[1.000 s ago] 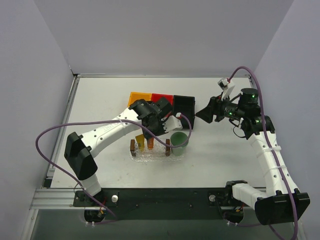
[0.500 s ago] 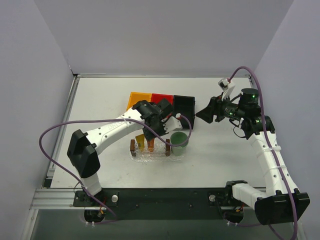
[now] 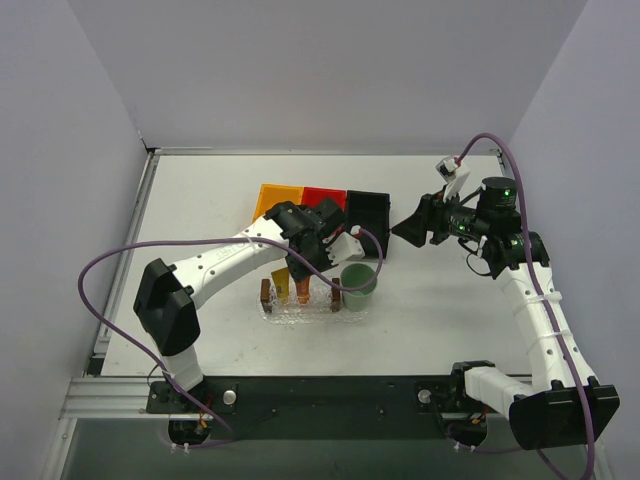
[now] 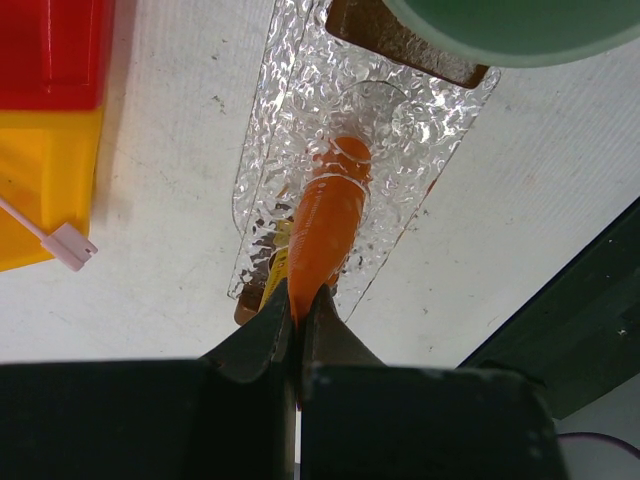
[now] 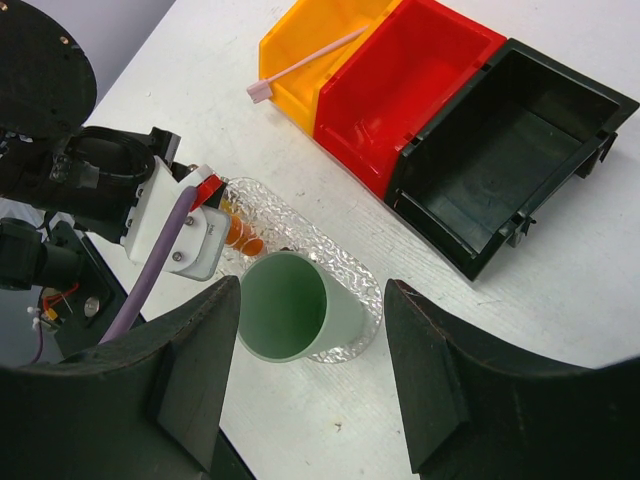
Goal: Prepare toiletry sets of a toothbrush and toothpaste on the tray
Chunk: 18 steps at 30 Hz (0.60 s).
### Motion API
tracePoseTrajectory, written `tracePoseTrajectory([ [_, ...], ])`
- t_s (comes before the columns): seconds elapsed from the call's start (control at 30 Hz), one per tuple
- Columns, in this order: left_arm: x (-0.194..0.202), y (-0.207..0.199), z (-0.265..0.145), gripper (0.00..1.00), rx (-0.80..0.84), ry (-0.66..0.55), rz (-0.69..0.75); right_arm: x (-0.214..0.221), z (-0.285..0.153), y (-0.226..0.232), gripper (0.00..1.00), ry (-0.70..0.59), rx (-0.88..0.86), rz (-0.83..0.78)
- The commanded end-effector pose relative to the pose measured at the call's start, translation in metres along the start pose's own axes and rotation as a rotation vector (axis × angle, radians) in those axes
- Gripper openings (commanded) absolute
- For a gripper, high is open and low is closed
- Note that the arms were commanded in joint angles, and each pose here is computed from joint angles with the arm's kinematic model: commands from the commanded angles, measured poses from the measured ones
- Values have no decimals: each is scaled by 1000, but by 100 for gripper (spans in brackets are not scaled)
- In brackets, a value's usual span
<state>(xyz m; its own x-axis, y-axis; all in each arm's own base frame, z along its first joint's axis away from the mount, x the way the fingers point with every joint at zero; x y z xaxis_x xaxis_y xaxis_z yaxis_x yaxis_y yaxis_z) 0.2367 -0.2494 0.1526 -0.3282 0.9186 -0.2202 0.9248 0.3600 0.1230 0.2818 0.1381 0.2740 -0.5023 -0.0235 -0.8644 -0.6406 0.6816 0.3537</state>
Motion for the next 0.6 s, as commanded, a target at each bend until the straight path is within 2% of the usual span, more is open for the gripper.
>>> tracePoseTrajectory([
  [0.0,-6,2,-2,0,-7,-51,-22,-5,-1,3,54,-21,-29,-29],
  [0.17,-7,4,-5,0,-16,-59,-19,-4,0,2,55,-18,-29,-29],
  [0.43,-6,7,-9,20,-36,-50,-7,-3,0,1,55,-16,-24,-25],
  [0.57,-10,11,-18,23,-51,-69,-9,-3,1,0,55,-14,-24,-26],
])
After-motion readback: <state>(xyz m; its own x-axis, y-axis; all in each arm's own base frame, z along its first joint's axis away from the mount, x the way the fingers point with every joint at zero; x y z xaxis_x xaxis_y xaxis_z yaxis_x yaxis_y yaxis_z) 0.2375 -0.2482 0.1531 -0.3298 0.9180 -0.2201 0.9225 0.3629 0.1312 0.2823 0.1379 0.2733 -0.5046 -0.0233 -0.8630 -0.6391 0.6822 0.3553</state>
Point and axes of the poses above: each gripper's point midway between its finger pads, its own z axis out along the fingers, its own y axis along the line the jaws close on, x = y × z, the point moved 1 cm from there along -z, back along the fingers, and after that the axes turned 1 degree about -z, right-handed, at the moved point
